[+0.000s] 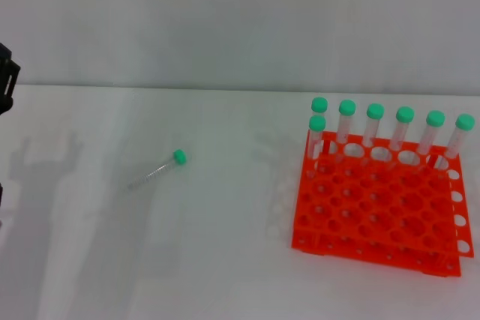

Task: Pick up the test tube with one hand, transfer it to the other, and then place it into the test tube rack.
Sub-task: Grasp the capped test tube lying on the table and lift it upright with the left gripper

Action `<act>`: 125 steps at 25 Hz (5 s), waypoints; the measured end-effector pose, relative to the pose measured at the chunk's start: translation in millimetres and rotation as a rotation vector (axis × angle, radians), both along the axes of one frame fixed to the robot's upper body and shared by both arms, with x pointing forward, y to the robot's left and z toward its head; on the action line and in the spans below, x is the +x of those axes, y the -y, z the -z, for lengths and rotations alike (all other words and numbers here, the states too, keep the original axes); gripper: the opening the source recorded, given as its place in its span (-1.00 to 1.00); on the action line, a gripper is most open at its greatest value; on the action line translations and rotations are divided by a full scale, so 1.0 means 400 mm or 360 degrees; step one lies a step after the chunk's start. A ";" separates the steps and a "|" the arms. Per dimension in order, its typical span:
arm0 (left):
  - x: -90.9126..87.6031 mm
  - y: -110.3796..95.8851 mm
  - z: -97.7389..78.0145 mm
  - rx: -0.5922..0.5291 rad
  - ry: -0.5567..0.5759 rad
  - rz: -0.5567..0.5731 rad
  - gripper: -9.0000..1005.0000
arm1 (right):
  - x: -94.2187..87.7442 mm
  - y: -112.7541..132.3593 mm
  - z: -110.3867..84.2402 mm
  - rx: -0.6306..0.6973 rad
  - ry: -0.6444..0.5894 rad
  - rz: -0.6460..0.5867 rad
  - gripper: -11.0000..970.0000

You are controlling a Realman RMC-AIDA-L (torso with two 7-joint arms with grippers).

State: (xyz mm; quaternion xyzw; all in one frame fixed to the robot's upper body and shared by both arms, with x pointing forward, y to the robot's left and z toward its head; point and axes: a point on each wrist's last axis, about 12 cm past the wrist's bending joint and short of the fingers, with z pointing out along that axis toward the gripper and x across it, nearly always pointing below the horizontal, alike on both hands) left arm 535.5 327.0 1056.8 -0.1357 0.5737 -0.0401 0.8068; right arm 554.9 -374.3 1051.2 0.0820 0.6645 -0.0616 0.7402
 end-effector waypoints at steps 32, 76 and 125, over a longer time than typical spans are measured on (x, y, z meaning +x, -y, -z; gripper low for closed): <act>-0.061 -0.123 0.023 -0.0310 -0.0070 0.0107 0.77 | 0.007 0.005 -0.015 -0.0013 0.0048 0.0010 0.78; 0.313 -0.121 -0.415 0.0282 -0.2316 0.0809 0.58 | 0.021 -0.012 -0.013 -0.0004 0.0024 -0.0019 0.77; 0.334 0.141 -0.178 0.1365 -0.2243 0.1360 0.49 | 0.015 -0.014 0.001 0.0006 -0.0027 -0.0023 0.77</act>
